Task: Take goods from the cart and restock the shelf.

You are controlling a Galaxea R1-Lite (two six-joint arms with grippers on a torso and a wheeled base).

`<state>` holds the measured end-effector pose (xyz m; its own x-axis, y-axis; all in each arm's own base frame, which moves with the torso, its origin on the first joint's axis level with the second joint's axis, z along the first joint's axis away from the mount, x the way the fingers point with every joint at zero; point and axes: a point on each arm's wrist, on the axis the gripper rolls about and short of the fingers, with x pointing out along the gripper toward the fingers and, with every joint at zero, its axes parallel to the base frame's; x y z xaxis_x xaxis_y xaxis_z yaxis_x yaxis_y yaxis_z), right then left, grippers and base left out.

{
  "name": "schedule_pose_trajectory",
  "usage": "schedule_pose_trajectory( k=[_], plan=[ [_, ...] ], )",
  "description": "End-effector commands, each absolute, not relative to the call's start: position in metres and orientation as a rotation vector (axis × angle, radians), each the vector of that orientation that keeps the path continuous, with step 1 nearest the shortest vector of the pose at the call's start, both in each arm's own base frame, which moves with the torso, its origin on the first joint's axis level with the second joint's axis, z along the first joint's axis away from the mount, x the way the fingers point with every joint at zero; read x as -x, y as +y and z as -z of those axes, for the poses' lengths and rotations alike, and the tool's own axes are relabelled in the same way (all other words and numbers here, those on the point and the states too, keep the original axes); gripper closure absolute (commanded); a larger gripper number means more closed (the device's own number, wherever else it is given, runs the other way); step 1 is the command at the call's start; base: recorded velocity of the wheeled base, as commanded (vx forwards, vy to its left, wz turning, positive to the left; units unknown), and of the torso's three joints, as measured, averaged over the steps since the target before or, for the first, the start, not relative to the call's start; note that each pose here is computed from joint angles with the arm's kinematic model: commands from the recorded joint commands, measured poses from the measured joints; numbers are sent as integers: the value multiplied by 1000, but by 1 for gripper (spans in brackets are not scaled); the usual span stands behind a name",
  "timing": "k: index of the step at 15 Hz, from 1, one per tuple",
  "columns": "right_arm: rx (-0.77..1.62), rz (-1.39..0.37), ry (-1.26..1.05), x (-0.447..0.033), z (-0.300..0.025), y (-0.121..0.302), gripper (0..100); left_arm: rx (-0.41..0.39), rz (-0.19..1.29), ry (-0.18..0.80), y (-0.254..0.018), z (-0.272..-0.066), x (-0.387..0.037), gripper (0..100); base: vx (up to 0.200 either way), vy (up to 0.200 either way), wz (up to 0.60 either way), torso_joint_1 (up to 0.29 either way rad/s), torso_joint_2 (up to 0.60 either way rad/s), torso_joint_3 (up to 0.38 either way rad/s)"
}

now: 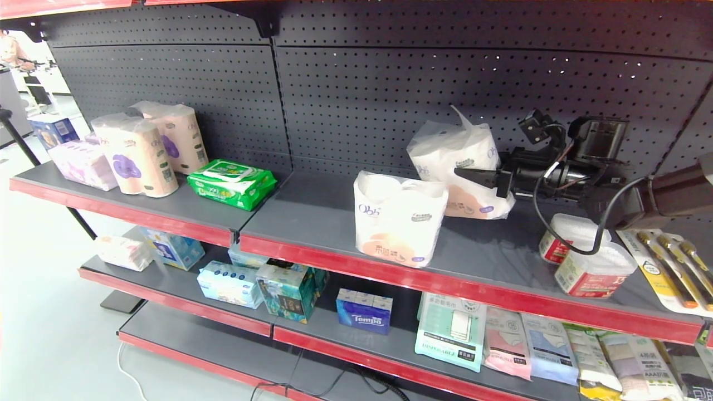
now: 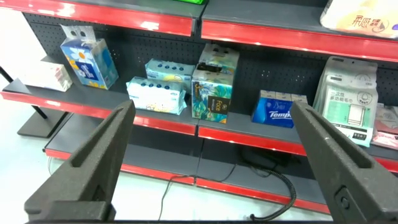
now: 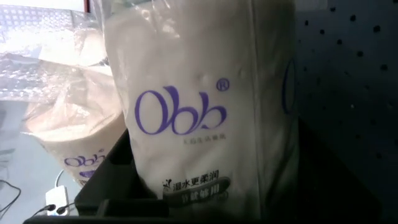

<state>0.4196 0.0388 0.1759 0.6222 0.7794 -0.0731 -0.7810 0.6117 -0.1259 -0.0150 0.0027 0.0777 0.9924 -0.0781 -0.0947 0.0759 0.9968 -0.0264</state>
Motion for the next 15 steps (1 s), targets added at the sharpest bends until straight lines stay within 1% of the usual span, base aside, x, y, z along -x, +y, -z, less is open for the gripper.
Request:
schedule_pose_trajectory(
  k=[1, 15],
  plan=[
    [151, -913, 13, -424, -172, 44, 100, 23, 77, 96, 3, -78, 15, 0, 0, 0, 0, 0, 0, 0],
    [137, -994, 6, -444, -159, 84, 100, 23, 77, 96, 3, -78, 15, 0, 0, 0, 0, 0, 0, 0]
  ],
)
